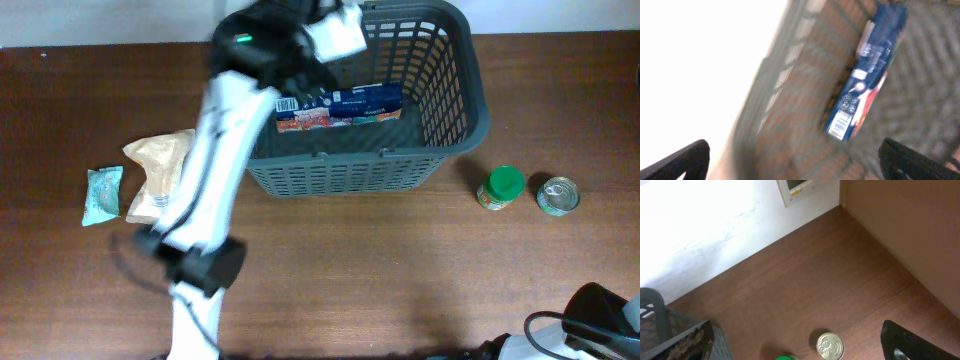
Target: Pack container
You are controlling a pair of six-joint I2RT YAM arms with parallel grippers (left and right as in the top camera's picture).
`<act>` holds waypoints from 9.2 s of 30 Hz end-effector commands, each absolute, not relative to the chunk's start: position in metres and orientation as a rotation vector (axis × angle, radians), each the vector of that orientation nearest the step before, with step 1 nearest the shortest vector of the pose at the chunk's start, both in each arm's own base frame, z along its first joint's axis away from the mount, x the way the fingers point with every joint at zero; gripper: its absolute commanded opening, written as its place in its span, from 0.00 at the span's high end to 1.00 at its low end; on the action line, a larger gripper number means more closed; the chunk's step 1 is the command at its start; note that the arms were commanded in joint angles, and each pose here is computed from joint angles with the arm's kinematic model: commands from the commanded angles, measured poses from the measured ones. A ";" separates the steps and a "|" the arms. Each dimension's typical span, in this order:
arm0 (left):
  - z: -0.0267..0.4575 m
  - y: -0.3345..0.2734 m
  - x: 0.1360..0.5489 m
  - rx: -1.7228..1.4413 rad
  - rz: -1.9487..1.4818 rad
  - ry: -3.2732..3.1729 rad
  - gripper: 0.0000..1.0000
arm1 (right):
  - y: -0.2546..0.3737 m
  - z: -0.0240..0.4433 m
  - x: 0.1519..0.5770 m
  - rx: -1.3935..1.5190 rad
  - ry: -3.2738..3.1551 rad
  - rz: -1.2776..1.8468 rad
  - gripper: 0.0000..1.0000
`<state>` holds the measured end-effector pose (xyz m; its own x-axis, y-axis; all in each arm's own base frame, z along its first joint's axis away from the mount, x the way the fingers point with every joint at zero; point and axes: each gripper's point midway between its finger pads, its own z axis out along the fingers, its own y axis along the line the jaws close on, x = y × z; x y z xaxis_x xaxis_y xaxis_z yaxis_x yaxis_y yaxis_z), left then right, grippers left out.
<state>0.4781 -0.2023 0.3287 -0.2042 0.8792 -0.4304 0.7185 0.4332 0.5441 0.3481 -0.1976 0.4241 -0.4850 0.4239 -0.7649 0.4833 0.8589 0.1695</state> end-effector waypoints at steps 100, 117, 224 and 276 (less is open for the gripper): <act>0.227 -0.326 0.474 1.421 -0.001 2.072 0.01 | -0.201 0.426 0.348 0.661 2.137 -0.099 0.01; 0.443 0.033 0.414 0.408 0.299 2.180 0.01 | -0.201 0.426 0.348 0.661 2.137 -0.099 0.01; 0.427 -0.060 0.428 0.577 0.193 2.177 0.01 | -0.201 0.426 0.348 0.661 2.137 -0.099 0.01; 0.362 0.173 0.407 -0.336 0.304 2.447 0.01 | -0.213 0.005 0.338 1.355 2.722 0.007 0.01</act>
